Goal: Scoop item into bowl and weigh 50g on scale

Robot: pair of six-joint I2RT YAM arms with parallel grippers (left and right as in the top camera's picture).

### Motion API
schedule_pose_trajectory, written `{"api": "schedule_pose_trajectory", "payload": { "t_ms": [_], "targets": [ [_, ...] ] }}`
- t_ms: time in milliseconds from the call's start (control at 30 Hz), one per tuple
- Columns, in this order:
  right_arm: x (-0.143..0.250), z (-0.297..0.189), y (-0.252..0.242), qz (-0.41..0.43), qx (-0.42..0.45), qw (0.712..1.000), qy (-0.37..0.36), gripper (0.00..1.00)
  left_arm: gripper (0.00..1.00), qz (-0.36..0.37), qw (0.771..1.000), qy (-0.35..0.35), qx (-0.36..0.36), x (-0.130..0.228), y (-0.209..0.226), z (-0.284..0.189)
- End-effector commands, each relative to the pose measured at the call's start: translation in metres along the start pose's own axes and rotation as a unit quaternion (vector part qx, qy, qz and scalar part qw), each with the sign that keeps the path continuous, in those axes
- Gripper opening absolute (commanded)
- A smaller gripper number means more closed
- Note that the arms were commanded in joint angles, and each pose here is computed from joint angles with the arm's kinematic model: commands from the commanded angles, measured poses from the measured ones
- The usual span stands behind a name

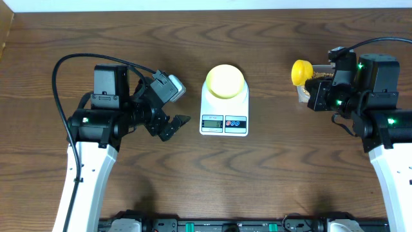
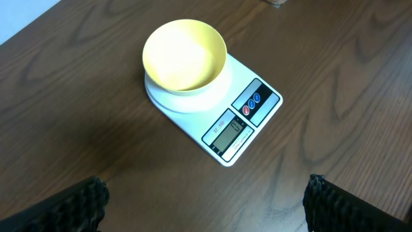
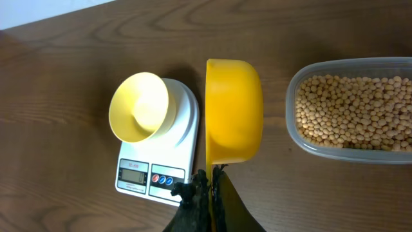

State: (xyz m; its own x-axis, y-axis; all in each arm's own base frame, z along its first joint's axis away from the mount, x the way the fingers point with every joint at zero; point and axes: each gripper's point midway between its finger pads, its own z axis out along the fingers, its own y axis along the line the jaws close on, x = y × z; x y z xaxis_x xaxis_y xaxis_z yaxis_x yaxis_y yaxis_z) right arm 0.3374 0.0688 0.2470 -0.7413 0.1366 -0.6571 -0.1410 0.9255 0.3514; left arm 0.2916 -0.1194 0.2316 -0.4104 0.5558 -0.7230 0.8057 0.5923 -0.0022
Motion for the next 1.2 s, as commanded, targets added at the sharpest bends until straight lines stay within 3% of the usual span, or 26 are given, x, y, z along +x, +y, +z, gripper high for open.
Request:
{"api": "schedule_pose_trajectory", "payload": {
  "t_ms": [0, 1167],
  "targets": [
    [-0.0072, -0.0059, 0.0009, -0.01, 0.002, 1.0, -0.013, 0.01, 0.99, -0.005, 1.0, -0.007, -0.002, -0.0052, 0.0012, -0.0034],
    [-0.0026, -0.0058, 0.0001, -0.019, 0.003, 1.0, -0.004, 0.01, 0.99, -0.007, 1.0, -0.005, 0.0, -0.004, 0.0003, -0.0034]
  ]
}}
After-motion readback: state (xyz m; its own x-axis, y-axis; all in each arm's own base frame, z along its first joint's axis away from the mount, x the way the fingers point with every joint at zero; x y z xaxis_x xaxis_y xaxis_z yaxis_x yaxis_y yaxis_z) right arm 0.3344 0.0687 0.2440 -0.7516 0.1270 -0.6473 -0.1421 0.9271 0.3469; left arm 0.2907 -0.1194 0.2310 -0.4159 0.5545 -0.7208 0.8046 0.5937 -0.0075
